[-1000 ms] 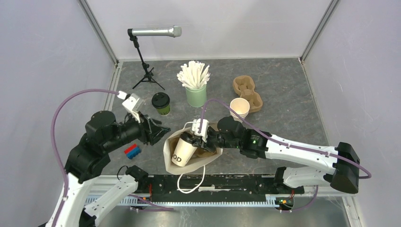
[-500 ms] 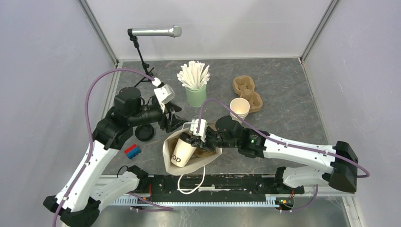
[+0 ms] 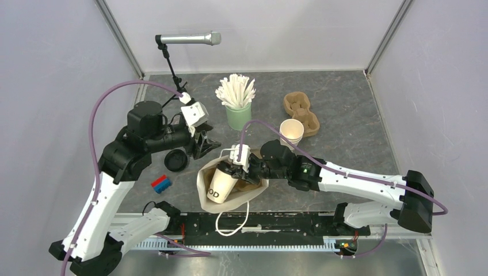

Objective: Pack the takeout coffee

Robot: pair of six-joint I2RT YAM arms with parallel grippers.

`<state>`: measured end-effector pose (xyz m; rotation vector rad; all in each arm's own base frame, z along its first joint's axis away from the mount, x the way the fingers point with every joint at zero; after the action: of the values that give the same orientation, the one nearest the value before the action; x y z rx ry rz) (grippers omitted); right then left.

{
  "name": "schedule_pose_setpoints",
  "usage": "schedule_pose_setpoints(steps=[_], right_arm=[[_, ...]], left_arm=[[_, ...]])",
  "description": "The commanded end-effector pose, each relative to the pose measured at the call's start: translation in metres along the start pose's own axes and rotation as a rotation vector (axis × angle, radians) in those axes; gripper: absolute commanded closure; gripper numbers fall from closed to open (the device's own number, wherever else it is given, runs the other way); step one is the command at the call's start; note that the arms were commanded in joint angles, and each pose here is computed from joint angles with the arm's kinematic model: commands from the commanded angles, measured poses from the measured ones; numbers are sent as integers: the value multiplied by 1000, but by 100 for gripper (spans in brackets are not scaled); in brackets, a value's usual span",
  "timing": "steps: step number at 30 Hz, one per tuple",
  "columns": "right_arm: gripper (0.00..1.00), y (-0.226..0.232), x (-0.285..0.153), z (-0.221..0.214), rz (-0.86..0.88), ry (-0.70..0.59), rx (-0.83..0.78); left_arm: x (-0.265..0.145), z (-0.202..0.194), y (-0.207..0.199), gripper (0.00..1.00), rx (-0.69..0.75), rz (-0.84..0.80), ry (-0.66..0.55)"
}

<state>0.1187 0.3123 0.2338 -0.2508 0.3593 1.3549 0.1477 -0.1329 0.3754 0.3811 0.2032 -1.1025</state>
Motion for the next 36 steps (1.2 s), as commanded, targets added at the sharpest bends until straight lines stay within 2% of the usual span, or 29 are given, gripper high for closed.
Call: schedule_pose_setpoints(steps=[1, 9, 15, 23, 26, 29, 31, 33, 36], right_arm=[[100, -2, 1, 21, 14, -59, -22], [100, -3, 1, 21, 8, -61, -19], [100, -2, 1, 20, 12, -58, -18], [100, -3, 2, 23, 11, -60, -21], [100, -3, 3, 22, 14, -56, -21], [100, -3, 4, 18, 18, -42, -24], [100, -3, 4, 15, 18, -28, -29], [100, -2, 3, 11, 25, -16, -44], [100, -3, -2, 14, 13, -21, -65]], left_arm=[[-15, 18, -6, 33, 81, -43, -57], [-14, 21, -28, 31, 64, -263, -108], [0, 17, -21, 32, 65, -241, -126], [17, 13, -15, 40, 45, -256, -156], [18, 12, -15, 51, 45, -253, -150], [20, 13, -12, 79, 24, -237, -142], [22, 13, -7, 92, -6, -188, -135], [25, 15, -2, 98, -44, -137, -142], [29, 16, 0, 98, -88, -117, -159]])
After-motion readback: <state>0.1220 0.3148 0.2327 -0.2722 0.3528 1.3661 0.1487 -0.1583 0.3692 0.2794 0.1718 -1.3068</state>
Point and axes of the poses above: each gripper's point midway between its finger pads, its own x axis out along the fingers, its own y axis along the line the jaws close on, z = x × y, the point moved 7 cm from there along -x, back along the fingers, and after that the axes turned 8 degrees about x, right-handed, at the moved point
